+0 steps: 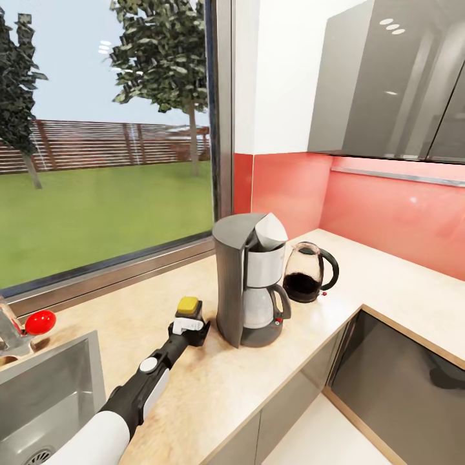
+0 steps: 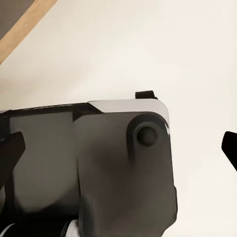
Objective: Set up a coffee station on the kitchen countertop: keep the coffee maker on the countertop, move the bottle of coffee from the kitchen shelf to the counter next to the coffee maker, place a paper coffee filter on top of the coffee maker, put the saucer next to the coffee maker with the coffee cup on the saucer, and place the electric kettle next to the coffee maker.
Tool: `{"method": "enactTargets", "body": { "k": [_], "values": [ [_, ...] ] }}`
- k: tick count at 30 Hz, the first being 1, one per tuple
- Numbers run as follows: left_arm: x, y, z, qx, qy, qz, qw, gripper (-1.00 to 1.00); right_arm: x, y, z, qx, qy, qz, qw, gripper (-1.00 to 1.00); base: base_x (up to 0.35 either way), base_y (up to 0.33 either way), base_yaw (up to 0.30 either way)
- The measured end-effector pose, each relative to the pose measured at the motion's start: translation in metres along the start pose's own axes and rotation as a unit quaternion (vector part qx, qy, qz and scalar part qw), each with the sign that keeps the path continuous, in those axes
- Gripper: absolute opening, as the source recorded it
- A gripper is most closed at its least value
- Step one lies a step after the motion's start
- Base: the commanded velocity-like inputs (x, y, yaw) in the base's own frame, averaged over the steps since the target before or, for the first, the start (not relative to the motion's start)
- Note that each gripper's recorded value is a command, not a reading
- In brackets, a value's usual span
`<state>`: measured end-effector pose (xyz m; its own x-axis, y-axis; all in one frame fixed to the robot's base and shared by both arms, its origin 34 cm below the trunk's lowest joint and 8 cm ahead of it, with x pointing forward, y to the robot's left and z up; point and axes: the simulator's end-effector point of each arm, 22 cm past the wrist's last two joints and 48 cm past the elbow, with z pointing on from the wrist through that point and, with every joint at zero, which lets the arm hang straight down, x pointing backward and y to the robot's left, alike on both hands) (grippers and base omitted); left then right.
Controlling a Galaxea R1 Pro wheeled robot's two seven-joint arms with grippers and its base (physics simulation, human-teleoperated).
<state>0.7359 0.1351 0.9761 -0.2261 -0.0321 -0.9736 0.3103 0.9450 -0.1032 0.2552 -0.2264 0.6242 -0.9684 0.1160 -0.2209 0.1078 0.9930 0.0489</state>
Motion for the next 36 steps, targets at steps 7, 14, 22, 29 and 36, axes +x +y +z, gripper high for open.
{"method": "enactTargets", "body": {
  "k": [7, 14, 22, 29, 36],
  "values": [
    [-0.0001, 0.0000, 0.0000, 0.000, 0.000, 0.000, 1.0000, 1.00, 0.0003, 0.0000, 0.0000, 0.000, 0.000, 0.000, 1.0000, 1.00, -0.004, 0.000, 0.000],
    [-0.0006, 0.0004, 0.0005, -0.001, -0.001, 0.000, 1.0000, 1.00, -0.0003, -0.0010, 0.0003, 0.001, 0.000, 0.000, 1.0000, 1.00, -0.267, 0.000, 0.000],
    [-0.0001, 0.0004, 0.0002, -0.001, -0.001, 0.000, 1.0000, 1.00, -0.0005, -0.0006, 0.0003, 0.000, 0.000, 0.000, 1.0000, 1.00, -0.333, -0.002, 0.001],
    [-0.0005, 0.0019, -0.0001, -0.002, -0.001, 0.000, 1.0000, 1.00, -0.0004, 0.0005, 0.0003, 0.000, 0.000, -0.001, 1.0000, 1.00, -0.308, -0.115, 0.207],
    [-0.0033, 0.0022, 0.0002, -0.003, -0.004, 0.000, 1.0000, 1.00, -0.0003, 0.0005, 0.0002, 0.000, 0.000, -0.001, 1.0000, 1.00, -0.294, -0.155, 0.275]
  ]
}}
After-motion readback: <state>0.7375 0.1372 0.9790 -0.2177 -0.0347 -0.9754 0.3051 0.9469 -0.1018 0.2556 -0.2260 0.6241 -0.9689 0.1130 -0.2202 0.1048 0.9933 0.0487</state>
